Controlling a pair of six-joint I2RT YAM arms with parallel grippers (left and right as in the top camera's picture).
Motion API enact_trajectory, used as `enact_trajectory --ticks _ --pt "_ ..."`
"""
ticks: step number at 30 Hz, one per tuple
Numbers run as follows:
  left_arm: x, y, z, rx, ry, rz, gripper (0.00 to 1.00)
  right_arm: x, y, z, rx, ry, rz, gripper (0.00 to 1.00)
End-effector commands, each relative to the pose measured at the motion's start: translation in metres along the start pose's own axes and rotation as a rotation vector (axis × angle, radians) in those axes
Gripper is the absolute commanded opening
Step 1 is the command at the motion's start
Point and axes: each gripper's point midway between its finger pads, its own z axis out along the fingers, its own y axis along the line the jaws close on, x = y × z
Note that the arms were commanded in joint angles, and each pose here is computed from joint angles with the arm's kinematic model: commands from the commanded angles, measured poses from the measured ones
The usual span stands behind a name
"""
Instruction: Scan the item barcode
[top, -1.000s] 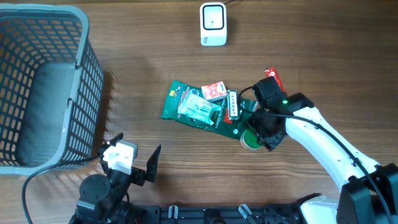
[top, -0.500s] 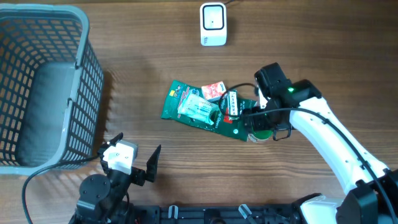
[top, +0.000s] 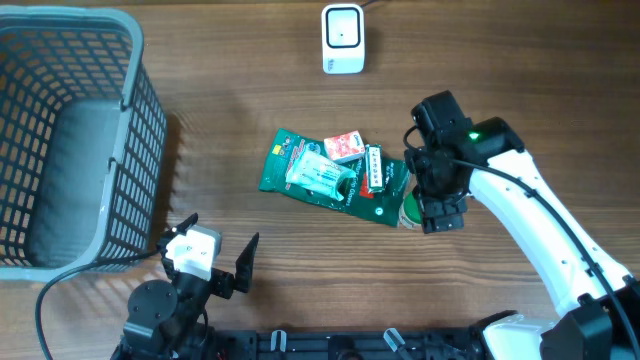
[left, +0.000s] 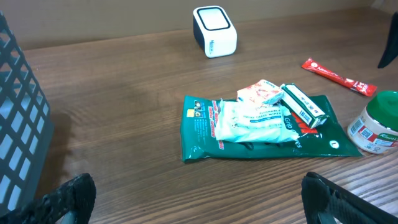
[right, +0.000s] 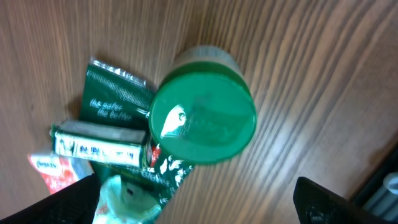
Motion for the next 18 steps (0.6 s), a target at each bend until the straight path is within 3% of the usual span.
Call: enact_trajectory --ticks 1,7,10,11,13,16,18 --pt "0.002 -0.002 0.001 0.011 0.002 0.019 1.00 -0.012 -0.003 0.017 -0.009 -0.054 0.053 1.00" --pt "0.002 -0.002 0.001 0.011 0.002 0.019 1.00 -0.013 -0.003 0.048 -0.043 -0.049 0.026 0.98" --pt "0.002 -0.002 0.001 0.011 0.002 0.019 1.00 -0.018 -0.010 0.054 -0.023 -0.074 -0.069 0.69" --pt "0.002 -0.002 0.001 0.011 0.002 0.019 1.00 -0.018 -0.009 0.053 -0.024 -0.073 -0.125 0.64" --pt "0.002 -0.002 0.001 0.011 0.002 0.019 1.00 -0.018 -0.009 0.053 -0.018 -0.074 -0.298 0.50" --pt "0.002 -0.002 0.001 0.011 0.002 0.019 1.00 -0.014 -0.004 0.049 -0.023 -0.062 -0.595 0.50" --pt "0.002 -0.002 0.001 0.011 0.002 0.019 1.00 -0.010 0.007 0.039 -0.048 -0.069 -1.028 0.51"
